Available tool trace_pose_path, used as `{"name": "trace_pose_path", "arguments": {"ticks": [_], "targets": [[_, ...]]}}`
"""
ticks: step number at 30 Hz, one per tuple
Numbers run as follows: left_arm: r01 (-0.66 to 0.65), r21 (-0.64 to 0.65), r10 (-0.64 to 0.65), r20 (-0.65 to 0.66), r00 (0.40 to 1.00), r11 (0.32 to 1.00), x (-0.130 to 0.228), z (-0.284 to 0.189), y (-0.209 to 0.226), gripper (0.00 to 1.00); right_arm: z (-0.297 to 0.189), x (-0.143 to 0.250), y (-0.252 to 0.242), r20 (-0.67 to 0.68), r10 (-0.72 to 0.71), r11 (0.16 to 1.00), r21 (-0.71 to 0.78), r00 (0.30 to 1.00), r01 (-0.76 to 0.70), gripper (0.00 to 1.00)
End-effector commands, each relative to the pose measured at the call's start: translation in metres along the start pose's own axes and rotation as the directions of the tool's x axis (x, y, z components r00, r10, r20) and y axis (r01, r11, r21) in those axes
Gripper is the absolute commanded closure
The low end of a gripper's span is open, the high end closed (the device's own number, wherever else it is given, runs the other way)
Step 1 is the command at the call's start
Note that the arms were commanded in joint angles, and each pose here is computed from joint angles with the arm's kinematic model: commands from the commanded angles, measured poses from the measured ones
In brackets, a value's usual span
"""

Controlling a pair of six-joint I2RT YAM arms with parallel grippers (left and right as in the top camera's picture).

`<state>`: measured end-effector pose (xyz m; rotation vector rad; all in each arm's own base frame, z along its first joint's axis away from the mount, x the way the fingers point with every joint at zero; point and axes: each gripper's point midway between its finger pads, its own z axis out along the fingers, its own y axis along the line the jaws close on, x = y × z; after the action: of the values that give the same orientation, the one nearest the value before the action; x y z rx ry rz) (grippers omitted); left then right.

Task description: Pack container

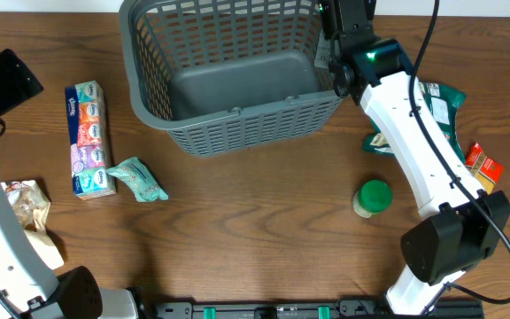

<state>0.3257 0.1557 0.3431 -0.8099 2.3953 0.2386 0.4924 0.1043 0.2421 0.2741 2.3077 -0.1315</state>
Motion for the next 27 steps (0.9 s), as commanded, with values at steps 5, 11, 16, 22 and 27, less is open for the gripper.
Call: {"name": "trace_pose_path", "arguments": {"ticks": [5,11,16,22,27], "targets": [[0.020,-0.012,-0.020,0.002,1.000,1.000,-0.001,0.000,0.003,0.05,0.002,-0.001,-0.018,0.015,0.057,0.995,0.083,0.998,-0.058,0.99],[0.020,-0.011,-0.020,0.002,1.000,1.000,-0.001,0.000,0.003,0.05,0.002,-0.002,-0.017,0.017,0.071,0.994,0.077,0.997,-0.073,0.93],[-0.005,0.036,0.006,-0.008,1.000,0.999,0.001,-0.001,-0.005,0.04,-0.001,-0.014,0.027,0.056,-0.139,0.978,-0.148,0.989,0.146,0.79],[-0.108,0.130,0.111,-0.015,0.994,0.986,0.006,-0.003,-0.027,0.04,-0.033,-0.025,0.080,0.201,-0.344,0.817,-0.417,0.917,0.397,0.71],[-0.276,0.197,0.280,0.010,0.960,0.941,0.015,-0.009,-0.059,0.08,-0.065,-0.051,0.078,0.265,-0.363,0.794,-0.413,0.893,0.445,0.97]]}}
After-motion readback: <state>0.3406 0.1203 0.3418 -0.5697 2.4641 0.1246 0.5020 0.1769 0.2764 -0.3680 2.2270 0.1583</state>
